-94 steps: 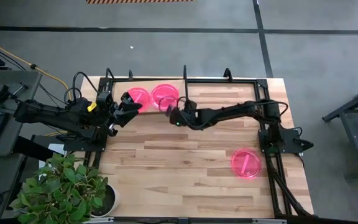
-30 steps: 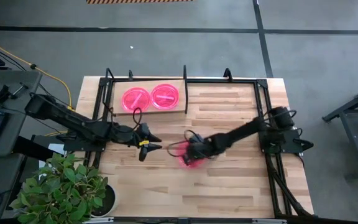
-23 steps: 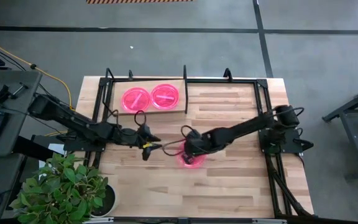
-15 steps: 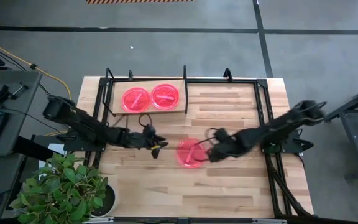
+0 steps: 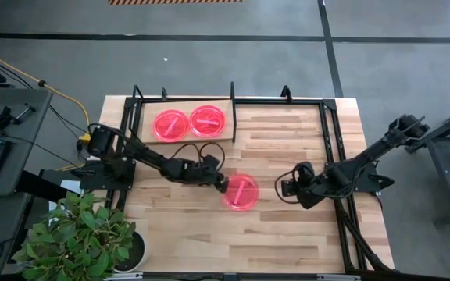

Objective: Place and stack plates onto a shelf
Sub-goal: Stack the pink plate on top of the pink plate on the shelf

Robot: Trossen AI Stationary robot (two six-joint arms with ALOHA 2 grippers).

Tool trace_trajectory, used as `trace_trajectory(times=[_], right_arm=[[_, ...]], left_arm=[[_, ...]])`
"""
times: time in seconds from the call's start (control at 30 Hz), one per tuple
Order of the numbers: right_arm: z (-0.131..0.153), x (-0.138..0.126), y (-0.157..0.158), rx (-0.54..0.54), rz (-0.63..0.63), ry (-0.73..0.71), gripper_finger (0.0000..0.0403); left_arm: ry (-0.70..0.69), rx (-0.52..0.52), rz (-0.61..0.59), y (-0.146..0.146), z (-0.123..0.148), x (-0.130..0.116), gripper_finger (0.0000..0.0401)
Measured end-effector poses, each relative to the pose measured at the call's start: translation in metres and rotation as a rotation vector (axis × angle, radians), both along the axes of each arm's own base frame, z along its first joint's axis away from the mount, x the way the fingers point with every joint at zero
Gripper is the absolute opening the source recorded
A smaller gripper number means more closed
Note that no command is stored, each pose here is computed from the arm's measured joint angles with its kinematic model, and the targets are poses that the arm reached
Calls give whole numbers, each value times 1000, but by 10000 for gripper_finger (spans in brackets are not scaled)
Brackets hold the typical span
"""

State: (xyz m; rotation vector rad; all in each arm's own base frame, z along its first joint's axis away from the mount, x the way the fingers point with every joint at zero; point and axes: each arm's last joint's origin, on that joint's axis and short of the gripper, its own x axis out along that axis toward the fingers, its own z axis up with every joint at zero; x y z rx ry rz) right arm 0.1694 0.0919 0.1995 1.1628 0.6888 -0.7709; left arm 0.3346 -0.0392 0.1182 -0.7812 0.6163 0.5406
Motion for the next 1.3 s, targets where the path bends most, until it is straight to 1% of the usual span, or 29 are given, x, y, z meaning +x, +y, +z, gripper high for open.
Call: trace_trajectory(times=[0.13, 0.27, 0.43, 0.57, 0.67, 0.77, 0.93, 1.0, 1.03, 1.07, 1.13, 1.17, 1.3], right_arm=[[-1, 1, 1, -31, 44, 8, 74], [-1, 1, 1, -55, 77, 14, 74], [-1, 1, 1, -69, 96, 20, 74], [-1, 1, 0, -75, 98, 28, 74], [-1, 0, 0, -78, 97, 34, 74], [-1, 0, 0, -78, 96, 34, 74], [-1, 0, -1, -89, 85, 29, 74], [-1, 0, -1, -101, 79, 24, 74], [-1, 0, -1, -105, 76, 22, 74], [-1, 0, -1, -106, 75, 22, 74], [-1, 0, -2, -111, 73, 22, 74], [-1, 0, -2, -111, 73, 22, 74], [-1, 0, -2, -121, 68, 19, 74]], left_arm=[[-23, -63, 70, 5, 2, 1, 149], [-7, -90, 81, 5, -2, 0, 149], [-11, -147, 128, 3, -10, 2, 149], [-26, -157, 117, -3, -12, 3, 149], [-51, -174, 75, -9, -11, 5, 149], [-39, -185, 60, -16, -11, 4, 149], [-35, -162, 54, -26, -16, 3, 146], [-47, -151, 54, -30, -17, 4, 129], [-50, -151, 50, -31, -17, 4, 114], [-53, -154, 38, -32, -17, 4, 93], [-58, -159, 6, -34, -17, 5, 36], [-60, -153, -9, -34, -15, 5, 19], [-63, -126, -23, -28, -2, 3, 4]])
